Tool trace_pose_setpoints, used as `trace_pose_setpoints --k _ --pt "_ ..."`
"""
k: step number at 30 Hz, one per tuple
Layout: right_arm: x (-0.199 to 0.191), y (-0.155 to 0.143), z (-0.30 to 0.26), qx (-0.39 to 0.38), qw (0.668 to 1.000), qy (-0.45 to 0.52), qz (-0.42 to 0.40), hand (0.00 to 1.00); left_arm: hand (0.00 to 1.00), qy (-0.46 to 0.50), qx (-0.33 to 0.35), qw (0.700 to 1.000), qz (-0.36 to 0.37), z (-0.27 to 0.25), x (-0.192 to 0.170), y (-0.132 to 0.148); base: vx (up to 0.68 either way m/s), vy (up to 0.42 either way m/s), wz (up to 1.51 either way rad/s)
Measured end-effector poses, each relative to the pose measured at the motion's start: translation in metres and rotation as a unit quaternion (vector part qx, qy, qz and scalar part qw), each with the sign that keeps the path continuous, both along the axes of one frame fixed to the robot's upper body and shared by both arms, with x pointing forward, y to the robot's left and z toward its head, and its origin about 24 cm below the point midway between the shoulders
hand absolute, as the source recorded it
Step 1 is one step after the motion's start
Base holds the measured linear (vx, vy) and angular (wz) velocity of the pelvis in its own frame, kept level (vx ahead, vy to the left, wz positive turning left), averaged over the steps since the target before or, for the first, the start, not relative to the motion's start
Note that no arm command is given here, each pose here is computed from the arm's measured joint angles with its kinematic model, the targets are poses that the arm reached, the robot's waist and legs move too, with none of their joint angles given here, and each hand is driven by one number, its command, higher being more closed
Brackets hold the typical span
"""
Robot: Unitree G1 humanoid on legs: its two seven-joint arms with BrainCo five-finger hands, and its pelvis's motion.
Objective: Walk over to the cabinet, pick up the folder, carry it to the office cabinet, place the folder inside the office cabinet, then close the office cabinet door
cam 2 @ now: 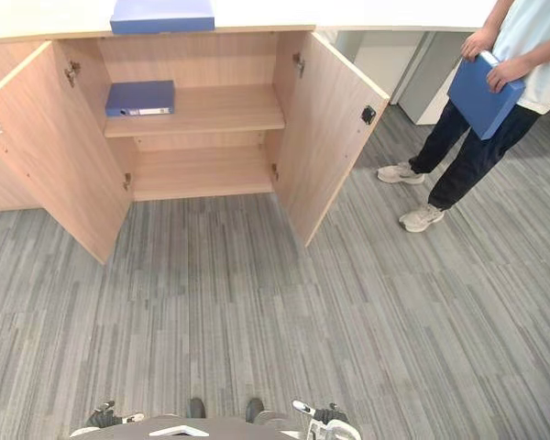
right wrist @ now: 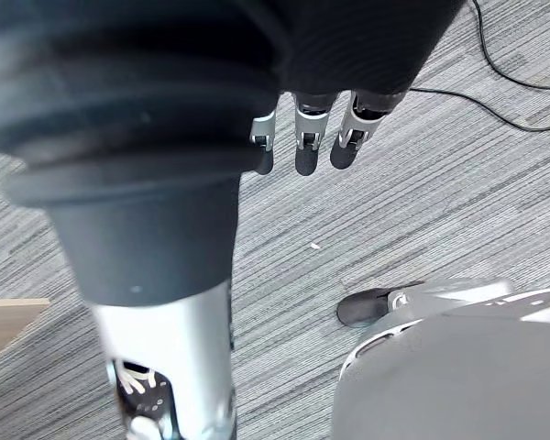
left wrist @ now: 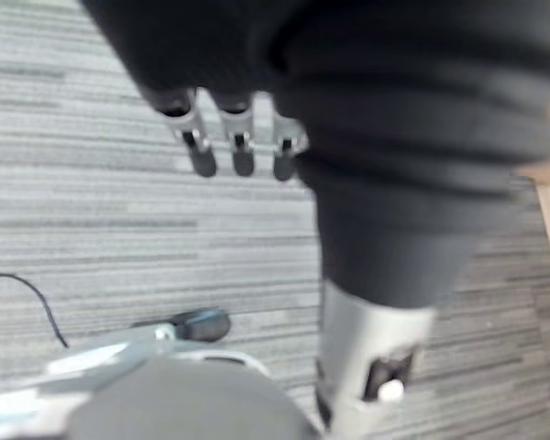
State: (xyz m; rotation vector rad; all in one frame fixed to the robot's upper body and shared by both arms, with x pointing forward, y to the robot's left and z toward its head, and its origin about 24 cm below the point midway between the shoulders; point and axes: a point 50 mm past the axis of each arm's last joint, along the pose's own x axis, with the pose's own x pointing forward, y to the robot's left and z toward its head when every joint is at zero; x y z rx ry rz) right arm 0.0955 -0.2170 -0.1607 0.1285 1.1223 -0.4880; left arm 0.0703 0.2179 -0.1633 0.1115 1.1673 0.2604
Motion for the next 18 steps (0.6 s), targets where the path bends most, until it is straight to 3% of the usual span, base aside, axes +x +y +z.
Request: trace_pose_setpoints --k 10,14,18 --pt "0.012 -0.003 0.005 -0.008 1.000 -0.025 0.007 0.00 0.00 -0.023 0.013 1.000 -0.012 0.005 0.020 0.003 0.17 0.040 0.02" --pt "0.005 -0.006 0.004 -0.012 1.000 -0.016 0.005 0.00 0.00 -0.043 0.004 0.999 -0.017 0.007 0.035 -0.005 0.33 -0.098 0.56" --pt "-0.013 -0.011 0.001 -0.013 1.000 0.001 -0.019 0.00 0.00 -0.044 -0.015 0.999 0.021 0.003 0.027 -0.014 0.49 -0.239 0.50"
